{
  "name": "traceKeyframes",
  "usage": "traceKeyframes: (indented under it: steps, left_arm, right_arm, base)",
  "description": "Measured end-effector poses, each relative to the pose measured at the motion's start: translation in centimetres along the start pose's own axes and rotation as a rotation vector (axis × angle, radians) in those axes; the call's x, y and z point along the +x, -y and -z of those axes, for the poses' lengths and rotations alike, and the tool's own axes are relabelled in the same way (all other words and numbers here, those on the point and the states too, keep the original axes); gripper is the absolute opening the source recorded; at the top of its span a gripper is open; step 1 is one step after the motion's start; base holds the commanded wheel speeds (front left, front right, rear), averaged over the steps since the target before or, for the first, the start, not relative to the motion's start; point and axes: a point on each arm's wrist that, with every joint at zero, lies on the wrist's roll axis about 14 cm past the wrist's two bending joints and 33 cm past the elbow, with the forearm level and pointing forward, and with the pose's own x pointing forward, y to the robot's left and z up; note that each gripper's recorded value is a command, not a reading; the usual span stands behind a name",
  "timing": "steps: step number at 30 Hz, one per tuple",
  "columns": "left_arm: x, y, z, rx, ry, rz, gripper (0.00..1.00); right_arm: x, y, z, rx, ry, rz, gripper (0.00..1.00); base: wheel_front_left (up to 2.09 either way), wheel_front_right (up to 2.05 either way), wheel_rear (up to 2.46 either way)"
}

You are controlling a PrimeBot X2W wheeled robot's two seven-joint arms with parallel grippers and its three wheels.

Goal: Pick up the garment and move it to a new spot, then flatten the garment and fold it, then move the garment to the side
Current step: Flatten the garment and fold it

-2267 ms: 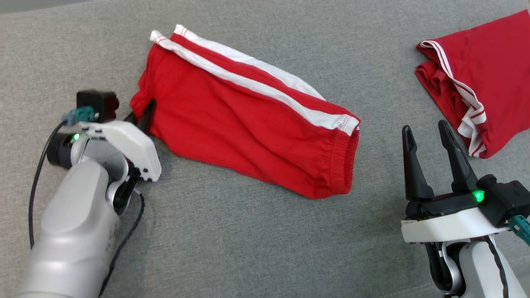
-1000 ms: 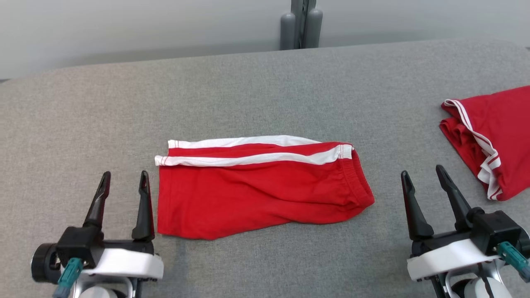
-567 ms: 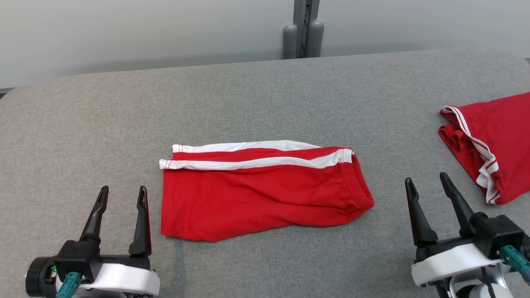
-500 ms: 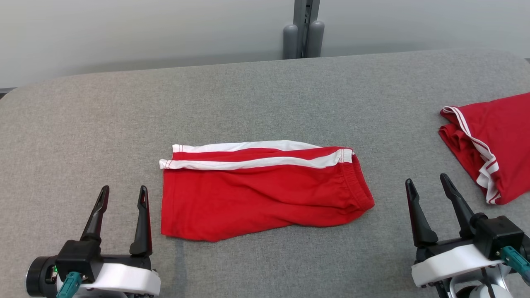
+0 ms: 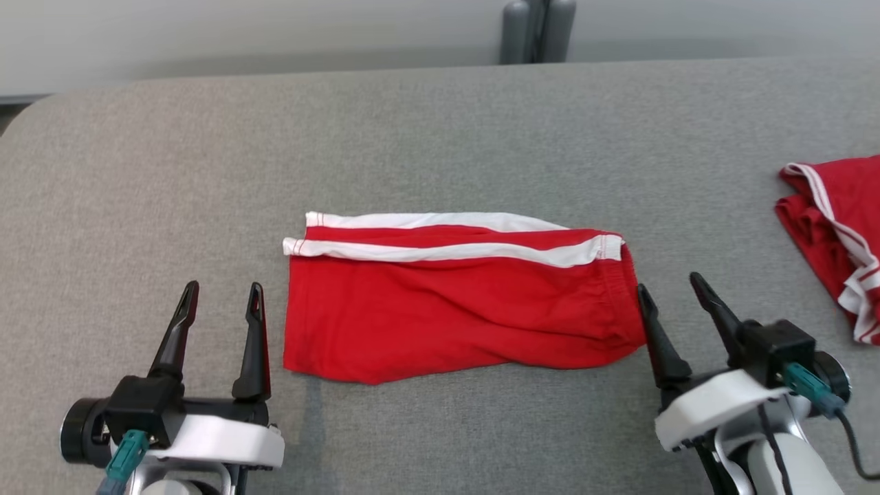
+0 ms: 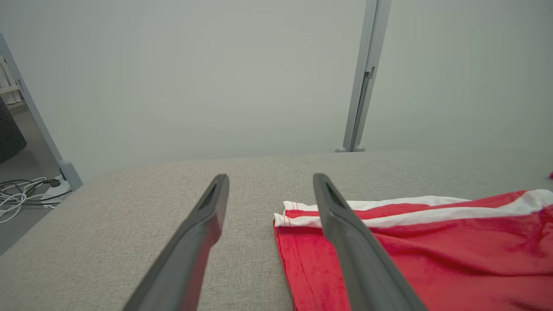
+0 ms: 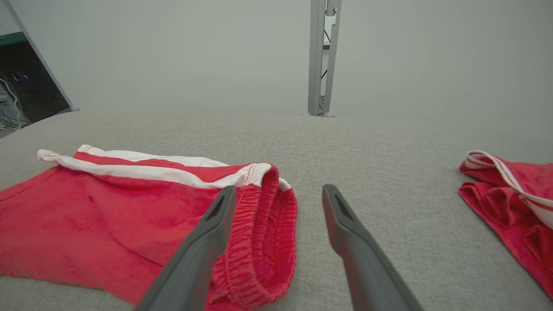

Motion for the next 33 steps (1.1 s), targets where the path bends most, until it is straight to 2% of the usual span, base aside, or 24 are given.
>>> traceKeyframes:
  steps: [4,12,20,22,23,24,33]
  left_arm:
    - [0.6,-0.3,0.3,-0.001,-0.003,-0.006,1.0]
    - [1.1,-1.1,1.7,0.001,-0.031,-0.032,1.0]
    - [1.5,-1.3,2.4,0.004,-0.042,-0.036,1.0]
    - [1.6,-1.3,2.4,0.005,-0.043,-0.035,1.0]
    - [1.7,-1.2,2.4,0.006,-0.041,-0.033,1.0]
    - [1.9,-1.2,2.3,0.005,-0.038,-0.031,1.0]
    - [2.1,-0.7,2.5,0.003,-0.038,-0.016,1.0]
  right_arm:
    - [1.9,-1.0,2.6,0.001,-0.084,-0.051,1.0]
    - [3.8,0.0,6.5,0.019,-0.203,-0.05,1.0]
    - [5.0,-1.7,8.1,0.098,-0.258,-0.1,1.0]
    - [5.1,-1.7,8.2,0.102,-0.262,-0.104,0.49]
    - [5.1,-1.7,8.3,0.105,-0.264,-0.107,0.16]
    - [5.2,-1.8,8.3,0.109,-0.267,-0.11,0.0]
    - [4.7,-0.6,8.1,0.126,-0.255,-0.1,0.0]
  base:
    - [0.0,0.0,0.0]
    - [0.0,0.0,0.0]
    - [0.0,0.0,0.0]
    - [0.0,0.0,0.0]
    - [0.0,0.0,0.0]
    - [0.0,0.0,0.0]
    - [0.0,0.0,0.0]
